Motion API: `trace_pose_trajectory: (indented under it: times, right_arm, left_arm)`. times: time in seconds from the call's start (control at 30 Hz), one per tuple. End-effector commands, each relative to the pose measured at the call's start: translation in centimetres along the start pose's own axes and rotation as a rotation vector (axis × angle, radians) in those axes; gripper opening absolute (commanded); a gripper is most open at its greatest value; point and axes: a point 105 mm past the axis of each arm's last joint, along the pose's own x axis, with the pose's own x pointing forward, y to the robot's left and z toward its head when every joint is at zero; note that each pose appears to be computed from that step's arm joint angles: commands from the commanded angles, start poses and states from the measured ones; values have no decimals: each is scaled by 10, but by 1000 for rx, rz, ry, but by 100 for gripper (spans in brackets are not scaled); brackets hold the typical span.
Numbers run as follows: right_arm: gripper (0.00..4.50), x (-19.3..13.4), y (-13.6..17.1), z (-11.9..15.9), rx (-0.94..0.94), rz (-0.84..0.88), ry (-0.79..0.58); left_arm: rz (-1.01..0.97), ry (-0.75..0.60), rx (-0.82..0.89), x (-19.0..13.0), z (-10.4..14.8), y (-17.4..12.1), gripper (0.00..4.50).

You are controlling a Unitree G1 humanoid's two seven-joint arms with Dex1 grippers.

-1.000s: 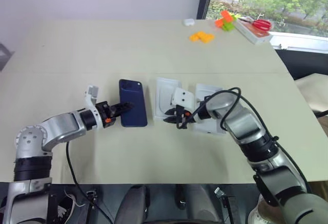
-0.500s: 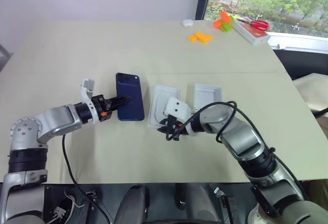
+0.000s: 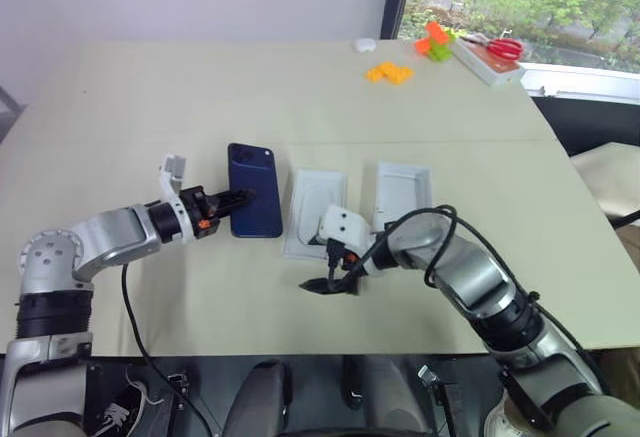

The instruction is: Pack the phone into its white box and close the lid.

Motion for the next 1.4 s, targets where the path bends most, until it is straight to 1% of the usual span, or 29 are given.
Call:
trace_pose_trajectory:
  times: [0.03,0.1,0.17,0.23,0.3,0.4,0.47,0.57,0.67,0.83,1.03,1.1,1.23,1.4]
  right_arm:
    - [442,-29,-14,39,-13,-12,-208]
    - [442,-44,-20,47,-34,-20,-277]
    - [442,-55,-23,46,-45,-23,-301]
    - [442,-74,-37,40,-124,-108,-316]
    - [442,-90,-51,30,-137,-175,-315]
    - [442,-118,-72,20,-240,-325,-350]
    - [442,-128,-80,16,-225,-377,-377]
    - [442,-125,-73,10,-278,-365,-344]
    - [442,-122,-69,9,-287,-362,-356]
    - [442,-122,-67,12,-292,-381,-385]
    - [442,-121,-69,11,-287,-397,-387]
    - [442,-120,-69,12,-283,-398,-398]
    - [442,-118,-68,14,-289,-398,-399]
    - [442,-119,-70,15,-293,-409,-396]
  left_arm:
    - [-84,46,73,6,-6,-25,0]
    - [-72,83,104,9,-12,-26,0]
    - [-72,99,116,11,-15,-27,0]
    - [-89,121,136,18,-19,-32,0]
    - [-102,129,139,25,-20,-36,0]
    - [-93,139,134,41,-27,-34,0]
    - [-99,137,113,49,-30,-33,0]
    - [-90,130,58,59,-32,-29,0]
    - [-67,145,39,67,-36,-24,0]
    - [-37,143,24,73,-31,-22,0]
    - [71,185,80,67,-26,-6,0]
    - [71,191,82,68,-25,-5,0]
    - [55,230,108,76,-32,-9,0]
    - [49,248,106,84,-38,-8,0]
